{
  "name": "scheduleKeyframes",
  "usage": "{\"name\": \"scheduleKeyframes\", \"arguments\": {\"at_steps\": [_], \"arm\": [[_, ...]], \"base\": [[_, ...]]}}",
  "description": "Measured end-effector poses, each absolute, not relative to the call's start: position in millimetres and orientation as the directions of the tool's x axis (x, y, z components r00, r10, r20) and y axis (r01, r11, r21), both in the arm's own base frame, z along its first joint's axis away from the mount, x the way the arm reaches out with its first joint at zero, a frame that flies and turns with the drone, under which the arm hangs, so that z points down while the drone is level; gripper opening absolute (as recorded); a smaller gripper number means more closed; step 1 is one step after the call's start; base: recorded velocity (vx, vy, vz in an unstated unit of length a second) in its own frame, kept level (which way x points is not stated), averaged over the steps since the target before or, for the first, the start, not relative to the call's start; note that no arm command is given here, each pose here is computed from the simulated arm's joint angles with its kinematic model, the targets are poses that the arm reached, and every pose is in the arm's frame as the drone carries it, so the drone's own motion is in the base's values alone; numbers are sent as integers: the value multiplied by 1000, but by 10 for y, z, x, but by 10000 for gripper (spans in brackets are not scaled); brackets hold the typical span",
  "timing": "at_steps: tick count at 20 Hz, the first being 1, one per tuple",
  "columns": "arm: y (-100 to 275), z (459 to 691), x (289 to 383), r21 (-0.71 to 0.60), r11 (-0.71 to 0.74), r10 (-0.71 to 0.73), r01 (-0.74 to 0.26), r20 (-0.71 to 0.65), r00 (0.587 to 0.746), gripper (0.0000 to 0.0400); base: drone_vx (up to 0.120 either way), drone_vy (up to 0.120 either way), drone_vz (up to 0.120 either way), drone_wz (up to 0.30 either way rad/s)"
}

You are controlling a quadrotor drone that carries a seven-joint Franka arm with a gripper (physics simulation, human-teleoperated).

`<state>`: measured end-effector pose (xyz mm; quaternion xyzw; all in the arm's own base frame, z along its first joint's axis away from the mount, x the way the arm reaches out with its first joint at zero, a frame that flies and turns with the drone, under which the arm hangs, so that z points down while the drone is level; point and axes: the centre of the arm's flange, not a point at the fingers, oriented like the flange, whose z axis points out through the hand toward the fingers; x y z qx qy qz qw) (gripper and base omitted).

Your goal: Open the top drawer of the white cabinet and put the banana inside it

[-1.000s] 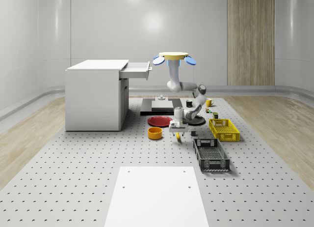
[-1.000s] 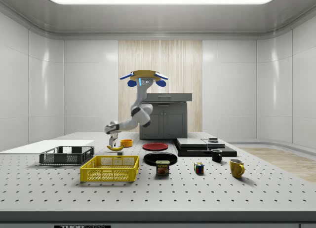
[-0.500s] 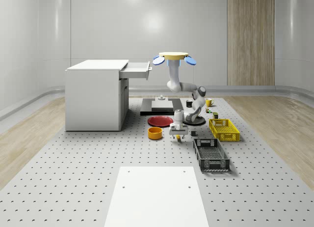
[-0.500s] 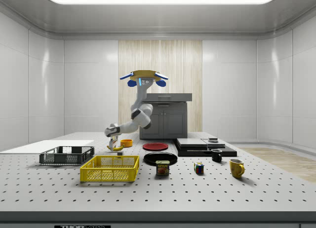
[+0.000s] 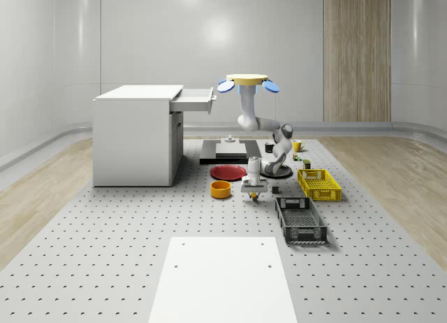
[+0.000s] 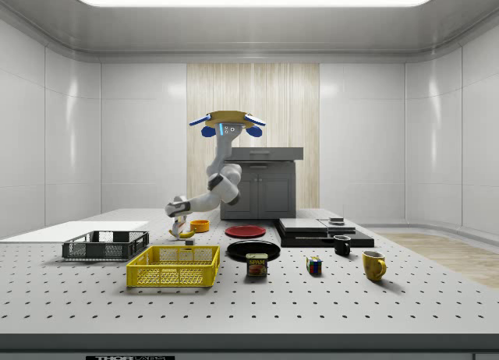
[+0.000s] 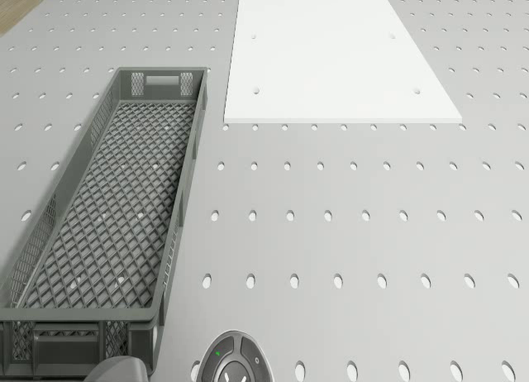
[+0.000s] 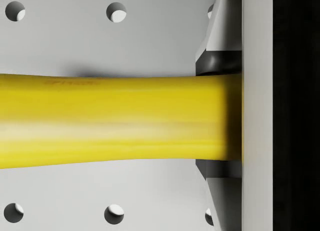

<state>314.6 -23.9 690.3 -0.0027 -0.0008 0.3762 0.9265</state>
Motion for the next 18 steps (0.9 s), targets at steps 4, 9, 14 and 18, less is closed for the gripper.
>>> {"name": "scheduleKeyframes", "arguments": {"at_steps": [4,9,14,18], "arm": [[-238,6759,3146,-8,715,699,-699,-2,715,190],[-237,6557,3146,-9,706,708,-708,-2,706,192],[-237,6459,3146,-10,702,713,-713,-3,702,192],[-238,6428,3146,-10,700,714,-714,-3,700,192]], "base": [[0,0,0,0],[-24,0,120,0],[-120,0,120,0],[-120,0,120,0]]}}
